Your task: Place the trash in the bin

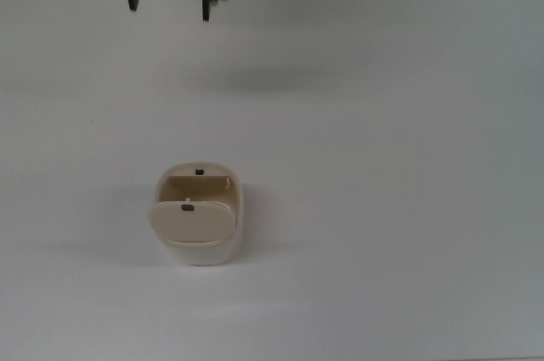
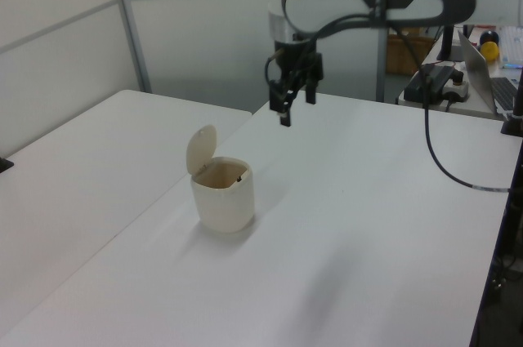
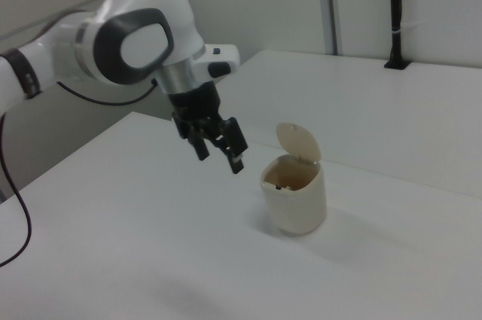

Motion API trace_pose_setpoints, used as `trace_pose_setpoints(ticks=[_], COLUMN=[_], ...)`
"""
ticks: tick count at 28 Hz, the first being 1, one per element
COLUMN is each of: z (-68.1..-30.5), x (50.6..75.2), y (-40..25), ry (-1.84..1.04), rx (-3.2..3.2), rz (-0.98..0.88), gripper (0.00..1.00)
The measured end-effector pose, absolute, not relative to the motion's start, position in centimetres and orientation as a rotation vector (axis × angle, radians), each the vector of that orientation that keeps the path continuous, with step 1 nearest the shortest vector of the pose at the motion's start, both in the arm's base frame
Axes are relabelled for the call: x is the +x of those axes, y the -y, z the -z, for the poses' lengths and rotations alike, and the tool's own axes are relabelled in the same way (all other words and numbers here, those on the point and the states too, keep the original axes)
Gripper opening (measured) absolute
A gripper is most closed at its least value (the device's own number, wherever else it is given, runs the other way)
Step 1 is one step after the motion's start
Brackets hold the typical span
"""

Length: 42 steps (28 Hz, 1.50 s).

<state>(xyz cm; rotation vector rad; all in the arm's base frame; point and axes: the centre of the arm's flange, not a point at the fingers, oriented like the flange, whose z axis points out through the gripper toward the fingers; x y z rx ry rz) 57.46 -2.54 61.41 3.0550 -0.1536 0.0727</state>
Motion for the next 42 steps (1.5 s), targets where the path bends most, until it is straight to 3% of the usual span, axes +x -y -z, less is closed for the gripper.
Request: trace_pose_setpoints(ticks=[4,13,42], z=[-62.6,-61.8,-62.0], x=[55.9,55.2,55.7], y=[2.6,2.3,2.5], ry=[0.162,0.125,0.108], rx=[3.065,3.087,3.095], rz=[-0.005,0.108,0.056], gripper=[1.0,1.0,1.0])
